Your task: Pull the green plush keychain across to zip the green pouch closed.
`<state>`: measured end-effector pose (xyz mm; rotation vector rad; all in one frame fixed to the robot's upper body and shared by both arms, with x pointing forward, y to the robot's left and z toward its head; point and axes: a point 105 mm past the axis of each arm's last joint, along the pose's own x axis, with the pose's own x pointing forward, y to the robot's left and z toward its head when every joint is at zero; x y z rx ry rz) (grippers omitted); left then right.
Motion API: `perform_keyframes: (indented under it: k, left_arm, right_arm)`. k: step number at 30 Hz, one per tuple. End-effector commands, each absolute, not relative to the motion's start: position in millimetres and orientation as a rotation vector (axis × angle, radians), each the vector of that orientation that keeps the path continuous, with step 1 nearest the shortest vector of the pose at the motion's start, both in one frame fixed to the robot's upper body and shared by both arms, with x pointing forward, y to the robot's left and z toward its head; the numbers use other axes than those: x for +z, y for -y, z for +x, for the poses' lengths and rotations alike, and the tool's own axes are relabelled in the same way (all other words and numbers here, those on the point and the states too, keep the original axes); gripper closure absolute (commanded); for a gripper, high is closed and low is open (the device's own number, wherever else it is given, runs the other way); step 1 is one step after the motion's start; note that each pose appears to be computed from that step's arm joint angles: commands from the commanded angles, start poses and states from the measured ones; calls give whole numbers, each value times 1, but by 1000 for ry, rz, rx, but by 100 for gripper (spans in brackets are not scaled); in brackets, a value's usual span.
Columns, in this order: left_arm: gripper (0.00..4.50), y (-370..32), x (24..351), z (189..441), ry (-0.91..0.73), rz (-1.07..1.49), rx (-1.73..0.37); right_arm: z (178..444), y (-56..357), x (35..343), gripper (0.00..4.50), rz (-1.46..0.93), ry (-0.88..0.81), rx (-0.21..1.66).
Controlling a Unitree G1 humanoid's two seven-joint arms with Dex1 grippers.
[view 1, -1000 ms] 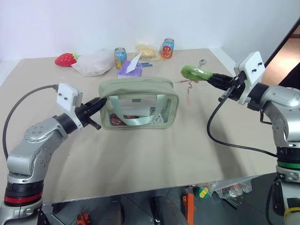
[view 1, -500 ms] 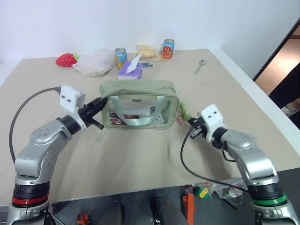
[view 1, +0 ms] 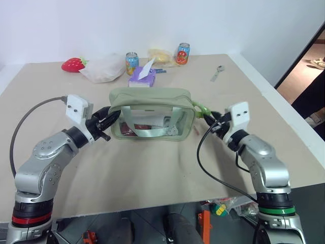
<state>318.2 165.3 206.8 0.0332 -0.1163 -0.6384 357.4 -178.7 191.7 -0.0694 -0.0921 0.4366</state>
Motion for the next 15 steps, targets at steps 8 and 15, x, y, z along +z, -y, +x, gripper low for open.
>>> perform_keyframes:
  k: [8, 15]
  left_arm:
    - [32, -224, 238, 292, 211, 33, -430]
    - [2, -224, 169, 277, 19, 209, -326]
  right_arm:
    - [298, 202, 209, 0, -88, 90, 581]
    - [271, 178, 163, 0, -207, 2, 683]
